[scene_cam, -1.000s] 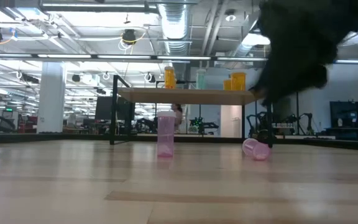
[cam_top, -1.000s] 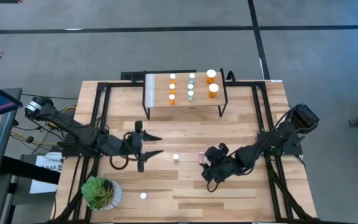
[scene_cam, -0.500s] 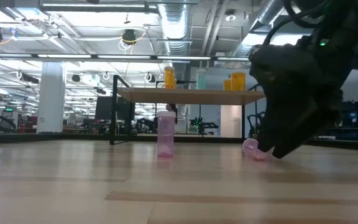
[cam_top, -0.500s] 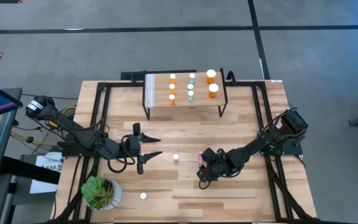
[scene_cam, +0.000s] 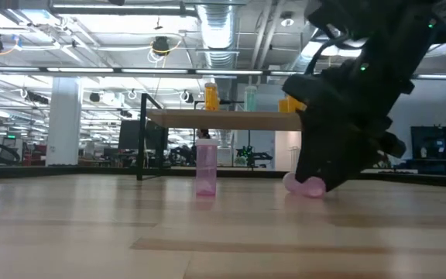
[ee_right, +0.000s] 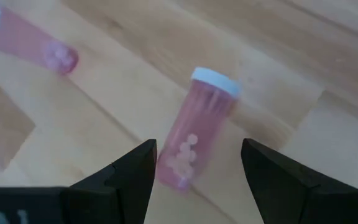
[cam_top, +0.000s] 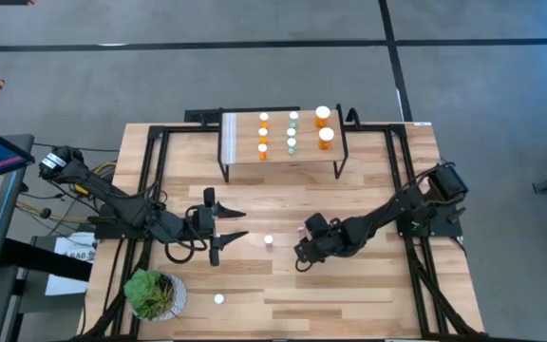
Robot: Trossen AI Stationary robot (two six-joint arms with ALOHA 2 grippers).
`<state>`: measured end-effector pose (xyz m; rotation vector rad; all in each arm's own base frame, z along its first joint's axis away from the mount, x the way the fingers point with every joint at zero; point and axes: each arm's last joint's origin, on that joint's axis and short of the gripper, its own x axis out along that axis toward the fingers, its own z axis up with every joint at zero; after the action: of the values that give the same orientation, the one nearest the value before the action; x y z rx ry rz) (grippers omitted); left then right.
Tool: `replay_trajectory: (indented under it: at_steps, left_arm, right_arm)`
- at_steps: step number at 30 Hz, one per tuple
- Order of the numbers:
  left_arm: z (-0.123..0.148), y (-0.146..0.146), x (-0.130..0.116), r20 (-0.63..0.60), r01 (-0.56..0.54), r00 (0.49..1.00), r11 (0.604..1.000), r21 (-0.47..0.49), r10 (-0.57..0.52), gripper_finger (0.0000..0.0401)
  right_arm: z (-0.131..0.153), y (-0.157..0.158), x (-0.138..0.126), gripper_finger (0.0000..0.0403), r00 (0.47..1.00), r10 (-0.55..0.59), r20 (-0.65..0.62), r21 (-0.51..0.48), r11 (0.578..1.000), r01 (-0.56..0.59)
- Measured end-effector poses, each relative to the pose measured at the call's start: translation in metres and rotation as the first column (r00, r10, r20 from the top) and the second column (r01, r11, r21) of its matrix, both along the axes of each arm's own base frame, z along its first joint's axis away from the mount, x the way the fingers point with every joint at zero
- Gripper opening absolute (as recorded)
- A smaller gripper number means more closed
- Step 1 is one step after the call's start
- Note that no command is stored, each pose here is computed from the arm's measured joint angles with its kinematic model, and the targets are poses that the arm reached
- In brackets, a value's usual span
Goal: Pick and place medicine bottles onto shelf by color
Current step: Put the top right small pink pill bottle on the shelf
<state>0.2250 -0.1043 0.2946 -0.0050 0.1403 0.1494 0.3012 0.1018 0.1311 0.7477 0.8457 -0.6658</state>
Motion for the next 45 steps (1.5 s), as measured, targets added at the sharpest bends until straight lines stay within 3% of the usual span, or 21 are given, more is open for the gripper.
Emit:
replay_trajectory:
  at_steps: [9,21,29,36,45]
  left_arm:
    - [0.0,0.0,0.0,0.001,0.002,1.0,1.0,-0.001,-0.002,0.0203]
    - [0.0,0.0,0.0,0.001,0.002,1.0,1.0,-0.009,-0.002,0.0203]
    - [-0.001,0.0,0.0,-0.011,0.006,1.0,1.0,-0.019,-0.006,0.0203]
    - [-0.002,0.0,0.0,-0.016,0.007,1.0,1.0,-0.017,-0.007,0.0203]
    - [-0.006,-0.001,0.0,-0.042,0.007,0.999,1.0,-0.027,-0.008,0.0203]
  right_arm:
    - [-0.006,-0.002,-0.001,0.0223,0.997,0.044,-0.056,-0.045,0.998,-0.046]
    - [-0.004,0.001,-0.006,0.0109,0.99,0.097,-0.107,-0.082,0.991,-0.106]
    - [0.02,0.021,0.01,0.012,0.968,0.247,-0.054,-0.113,0.961,-0.252]
    - [0.058,0.042,0.029,0.0134,0.918,0.397,0.013,-0.274,0.884,-0.379]
    - [0.107,0.068,0.049,0.0124,0.797,0.595,0.103,-0.539,0.707,-0.458]
